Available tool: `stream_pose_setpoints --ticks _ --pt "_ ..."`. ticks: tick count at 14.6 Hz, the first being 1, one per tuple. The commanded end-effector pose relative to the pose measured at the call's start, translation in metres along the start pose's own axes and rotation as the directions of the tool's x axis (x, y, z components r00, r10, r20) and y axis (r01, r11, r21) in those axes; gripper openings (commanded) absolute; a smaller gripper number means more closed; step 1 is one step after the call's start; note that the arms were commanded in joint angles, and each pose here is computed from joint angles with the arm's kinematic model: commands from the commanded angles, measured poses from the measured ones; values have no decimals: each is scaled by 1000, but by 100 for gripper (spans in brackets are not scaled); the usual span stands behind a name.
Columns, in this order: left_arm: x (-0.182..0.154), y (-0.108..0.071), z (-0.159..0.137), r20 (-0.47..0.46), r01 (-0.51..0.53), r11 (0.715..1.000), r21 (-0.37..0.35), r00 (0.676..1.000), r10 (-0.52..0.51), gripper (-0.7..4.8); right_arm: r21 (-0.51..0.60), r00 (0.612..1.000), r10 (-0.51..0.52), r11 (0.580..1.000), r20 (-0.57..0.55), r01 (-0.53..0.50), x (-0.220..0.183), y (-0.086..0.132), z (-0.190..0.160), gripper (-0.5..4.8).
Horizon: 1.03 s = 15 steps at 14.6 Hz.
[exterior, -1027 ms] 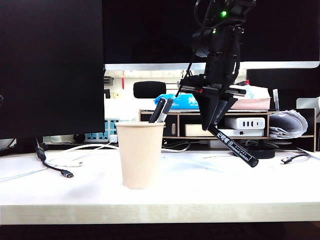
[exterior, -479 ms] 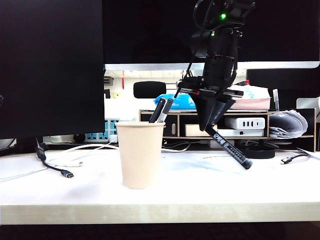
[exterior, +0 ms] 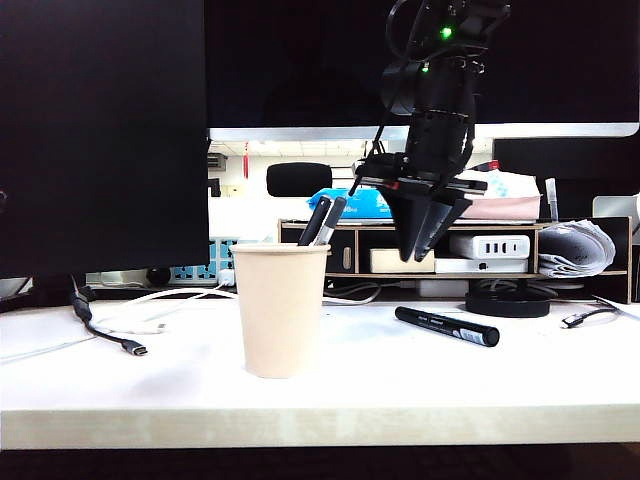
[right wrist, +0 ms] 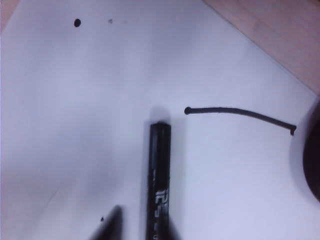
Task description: Pick up the marker from the paper cup and put it on the table.
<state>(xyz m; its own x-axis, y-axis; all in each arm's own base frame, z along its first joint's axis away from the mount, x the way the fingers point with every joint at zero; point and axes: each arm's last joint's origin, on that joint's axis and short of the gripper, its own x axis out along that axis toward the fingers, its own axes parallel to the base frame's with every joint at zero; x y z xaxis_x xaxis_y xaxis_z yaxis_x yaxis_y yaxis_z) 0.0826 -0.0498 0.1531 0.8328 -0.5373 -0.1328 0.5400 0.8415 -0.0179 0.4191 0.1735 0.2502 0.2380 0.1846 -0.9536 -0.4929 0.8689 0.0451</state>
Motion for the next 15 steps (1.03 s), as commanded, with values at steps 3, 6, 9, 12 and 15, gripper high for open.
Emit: stream_pose_setpoints --ticks 3,6,9,12,15 --pt "0 0 0 5 3 1000 4 1000 -3 -4 -64 996 23 998 82 -18 -103 15 -16 -6" --pt "0 0 0 5 3 1000 4 1000 -3 -4 -64 893 6 998 450 26 -218 32 -50 -6" --pt "0 0 0 5 3 1000 4 1000 -3 -4 -54 716 1 997 698 51 -302 45 -103 -6" --pt "0 0 0 5 3 1000 4 1000 -3 -4 -68 631 17 996 775 57 -327 54 -154 -6" --pt "0 0 0 5 3 1000 4 1000 -3 -4 -57 616 21 998 787 39 -302 55 -196 -7"
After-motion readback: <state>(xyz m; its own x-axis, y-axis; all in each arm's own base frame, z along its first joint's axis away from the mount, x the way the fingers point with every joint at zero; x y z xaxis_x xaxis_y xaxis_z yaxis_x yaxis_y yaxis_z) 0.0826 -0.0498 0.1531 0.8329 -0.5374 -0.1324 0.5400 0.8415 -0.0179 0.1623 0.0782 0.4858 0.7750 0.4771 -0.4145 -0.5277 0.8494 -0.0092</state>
